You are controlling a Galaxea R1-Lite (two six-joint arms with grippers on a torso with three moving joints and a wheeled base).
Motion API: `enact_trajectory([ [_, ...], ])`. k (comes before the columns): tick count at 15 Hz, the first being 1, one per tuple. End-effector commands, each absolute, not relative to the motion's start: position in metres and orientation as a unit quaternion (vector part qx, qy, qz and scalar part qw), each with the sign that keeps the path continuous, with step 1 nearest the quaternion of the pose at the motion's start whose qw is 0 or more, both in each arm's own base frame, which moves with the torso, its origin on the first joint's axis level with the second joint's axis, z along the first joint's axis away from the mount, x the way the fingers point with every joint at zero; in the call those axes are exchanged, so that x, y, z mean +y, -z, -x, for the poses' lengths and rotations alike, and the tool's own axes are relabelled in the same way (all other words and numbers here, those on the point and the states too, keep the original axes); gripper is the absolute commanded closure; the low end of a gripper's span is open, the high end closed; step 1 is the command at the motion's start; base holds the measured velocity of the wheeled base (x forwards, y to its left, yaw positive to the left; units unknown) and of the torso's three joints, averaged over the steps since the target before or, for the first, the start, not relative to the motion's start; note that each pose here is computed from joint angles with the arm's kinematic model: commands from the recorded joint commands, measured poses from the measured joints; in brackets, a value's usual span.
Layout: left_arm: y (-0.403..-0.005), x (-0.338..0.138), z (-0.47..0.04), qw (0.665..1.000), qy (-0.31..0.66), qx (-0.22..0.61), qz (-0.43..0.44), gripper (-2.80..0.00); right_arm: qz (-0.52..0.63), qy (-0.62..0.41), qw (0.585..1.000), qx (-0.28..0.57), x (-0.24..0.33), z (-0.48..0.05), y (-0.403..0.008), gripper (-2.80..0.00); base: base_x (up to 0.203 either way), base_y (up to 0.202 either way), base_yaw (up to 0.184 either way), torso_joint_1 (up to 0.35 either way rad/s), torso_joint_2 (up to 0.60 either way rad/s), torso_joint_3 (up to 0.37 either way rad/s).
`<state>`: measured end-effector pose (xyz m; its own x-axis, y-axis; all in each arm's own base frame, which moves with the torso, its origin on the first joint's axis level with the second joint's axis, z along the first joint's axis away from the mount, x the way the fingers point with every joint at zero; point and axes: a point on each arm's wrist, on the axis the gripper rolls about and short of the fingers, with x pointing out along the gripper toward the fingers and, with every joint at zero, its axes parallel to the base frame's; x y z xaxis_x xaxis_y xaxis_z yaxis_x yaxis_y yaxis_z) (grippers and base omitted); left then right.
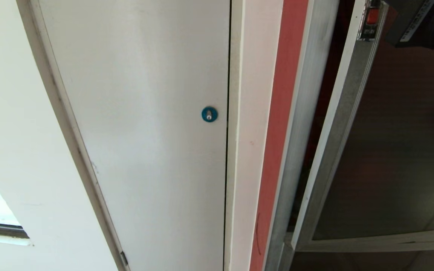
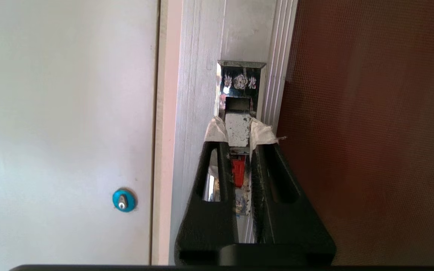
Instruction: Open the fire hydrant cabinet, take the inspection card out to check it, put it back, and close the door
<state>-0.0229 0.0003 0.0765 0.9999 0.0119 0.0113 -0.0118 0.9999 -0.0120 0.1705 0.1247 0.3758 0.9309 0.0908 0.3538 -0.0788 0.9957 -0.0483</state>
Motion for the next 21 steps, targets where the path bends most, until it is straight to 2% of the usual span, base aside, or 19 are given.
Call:
enact_trajectory([
  [1,-0.077,0.0,0.023,1.0,-0.006,-0.005,0.006,0.0,0.02,-0.042,0.983,-0.177,0.125,-0.17,-0.374,-2.8,0.0,0.0,0.0,0.0,0.0,0.0],
  [6,-0.077,0.0,0.023,1.0,-0.006,-0.005,0.006,0.0,0.02,-0.045,0.983,-0.177,0.119,-0.164,-0.373,-2.8,0.0,0.0,0.0,0.0,0.0,0.0],
  [11,-0.077,0.0,0.023,1.0,-0.006,-0.005,0.006,0.0,0.041,-0.052,0.986,-0.152,0.091,-0.131,-0.337,-2.8,0.0,0.0,0.0,0.0,0.0,0.0],
  [12,-0.077,0.0,0.023,1.0,-0.006,-0.005,0.006,0.0,0.041,-0.05,0.986,-0.151,0.083,-0.121,-0.331,0.0,0.0,0.0,0.0,0.0,0.0,0.0],
  [17,-0.077,0.0,0.023,1.0,-0.006,-0.005,0.006,0.0,0.033,-0.026,0.985,-0.166,0.042,-0.077,-0.305,0.0,0.0,0.0,0.0,0.0,0.0,0.0],
  [21,-0.077,0.0,0.023,1.0,-0.006,-0.005,0.006,0.0,0.028,0.07,0.978,-0.197,0.008,-0.044,-0.294,0.0,0.0,0.0,0.0,0.0,0.0,0.0],
])
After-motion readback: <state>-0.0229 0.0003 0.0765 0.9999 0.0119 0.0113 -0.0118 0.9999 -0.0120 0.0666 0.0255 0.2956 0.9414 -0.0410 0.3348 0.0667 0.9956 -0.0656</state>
